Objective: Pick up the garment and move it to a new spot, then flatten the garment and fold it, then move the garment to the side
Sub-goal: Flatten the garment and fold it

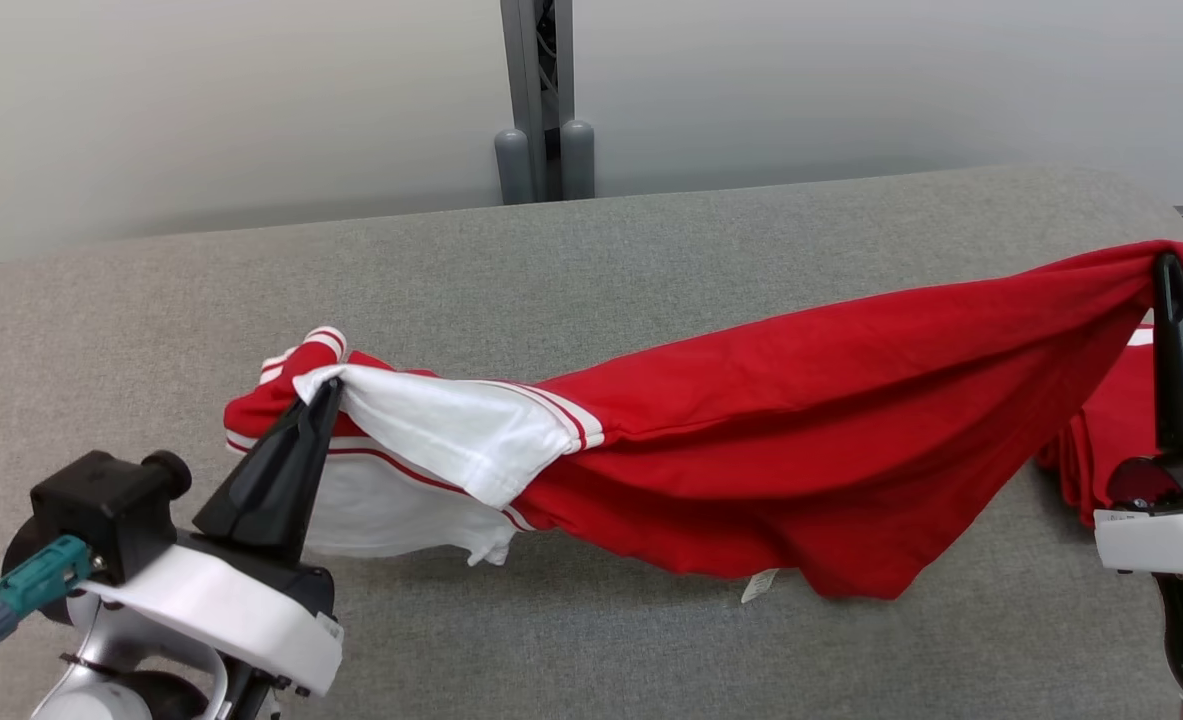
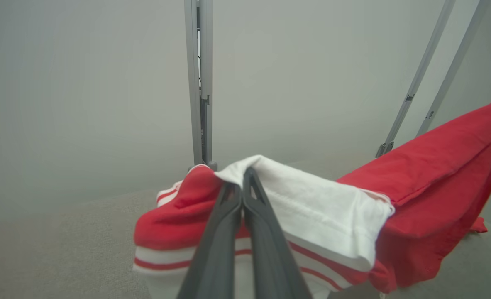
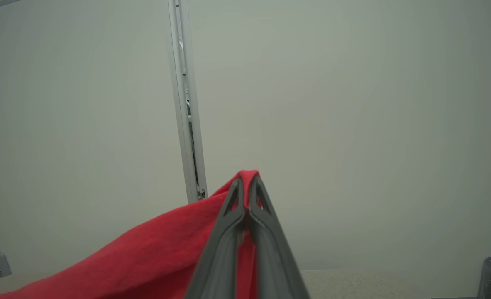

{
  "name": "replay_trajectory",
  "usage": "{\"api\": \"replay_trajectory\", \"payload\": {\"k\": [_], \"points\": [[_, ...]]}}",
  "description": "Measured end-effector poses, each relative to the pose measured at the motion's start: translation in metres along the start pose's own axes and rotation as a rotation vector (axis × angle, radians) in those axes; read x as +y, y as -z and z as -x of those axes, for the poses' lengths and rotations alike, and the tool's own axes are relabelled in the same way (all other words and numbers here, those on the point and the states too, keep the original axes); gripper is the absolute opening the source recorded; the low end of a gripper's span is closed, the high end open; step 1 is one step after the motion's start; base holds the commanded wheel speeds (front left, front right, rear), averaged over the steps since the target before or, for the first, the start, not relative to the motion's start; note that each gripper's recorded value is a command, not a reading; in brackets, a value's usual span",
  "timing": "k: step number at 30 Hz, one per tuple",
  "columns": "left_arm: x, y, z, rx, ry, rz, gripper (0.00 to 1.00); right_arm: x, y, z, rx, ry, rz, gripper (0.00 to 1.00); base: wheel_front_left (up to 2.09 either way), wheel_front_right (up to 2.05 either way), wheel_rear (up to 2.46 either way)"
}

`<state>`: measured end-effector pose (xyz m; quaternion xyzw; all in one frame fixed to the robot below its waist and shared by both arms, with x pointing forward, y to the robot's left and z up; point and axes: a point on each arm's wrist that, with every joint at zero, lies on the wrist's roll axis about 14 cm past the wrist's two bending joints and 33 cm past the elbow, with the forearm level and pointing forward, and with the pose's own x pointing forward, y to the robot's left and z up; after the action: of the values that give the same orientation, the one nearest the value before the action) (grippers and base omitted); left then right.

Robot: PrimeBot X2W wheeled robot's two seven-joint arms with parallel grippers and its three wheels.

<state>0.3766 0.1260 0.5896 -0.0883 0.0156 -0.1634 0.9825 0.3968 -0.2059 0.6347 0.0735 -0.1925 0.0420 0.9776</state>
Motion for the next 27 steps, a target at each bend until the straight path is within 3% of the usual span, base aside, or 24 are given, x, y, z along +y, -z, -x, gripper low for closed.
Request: {"api": "replay_trajectory", "payload": {"k": [9, 13, 14, 19, 24, 25, 26, 27], "points": [[0.004, -0.013, -0.021, -0.054, 0.009, -0.028, 0.00, 0.003, 0.008, -0.013, 0.023, -0.027, 0.026, 0.00, 0.00, 0.00, 0.00], [0.010, 0.024, -0.029, 0.043, -0.013, 0.036, 0.00, 0.000, 0.056, -0.005, 0.172, -0.009, 0.000, 0.00, 0.00, 0.00, 0.00], [0.012, 0.046, -0.031, 0.094, -0.026, 0.073, 0.00, 0.000, 0.085, 0.004, 0.258, 0.004, -0.030, 0.00, 0.00, 0.00, 0.00], [0.016, 0.108, -0.021, 0.246, -0.072, 0.170, 0.00, -0.005, 0.149, 0.039, 0.452, 0.048, -0.075, 0.00, 0.00, 0.00, 0.00], [0.017, 0.144, -0.008, 0.344, -0.100, 0.244, 0.00, -0.007, 0.188, 0.066, 0.560, 0.081, -0.104, 0.00, 0.00, 0.00, 0.00], [0.019, 0.146, -0.006, 0.350, -0.107, 0.246, 0.13, -0.008, 0.191, 0.068, 0.569, 0.087, -0.107, 0.00, 0.00, 0.00, 0.00], [0.020, 0.148, -0.005, 0.352, -0.112, 0.246, 0.47, -0.008, 0.193, 0.069, 0.571, 0.091, -0.109, 0.00, 0.00, 0.00, 0.00], [0.021, 0.150, -0.004, 0.357, -0.116, 0.247, 1.00, -0.009, 0.194, 0.068, 0.567, 0.097, -0.113, 0.14, 0.00, 0.00, 0.00]]}}
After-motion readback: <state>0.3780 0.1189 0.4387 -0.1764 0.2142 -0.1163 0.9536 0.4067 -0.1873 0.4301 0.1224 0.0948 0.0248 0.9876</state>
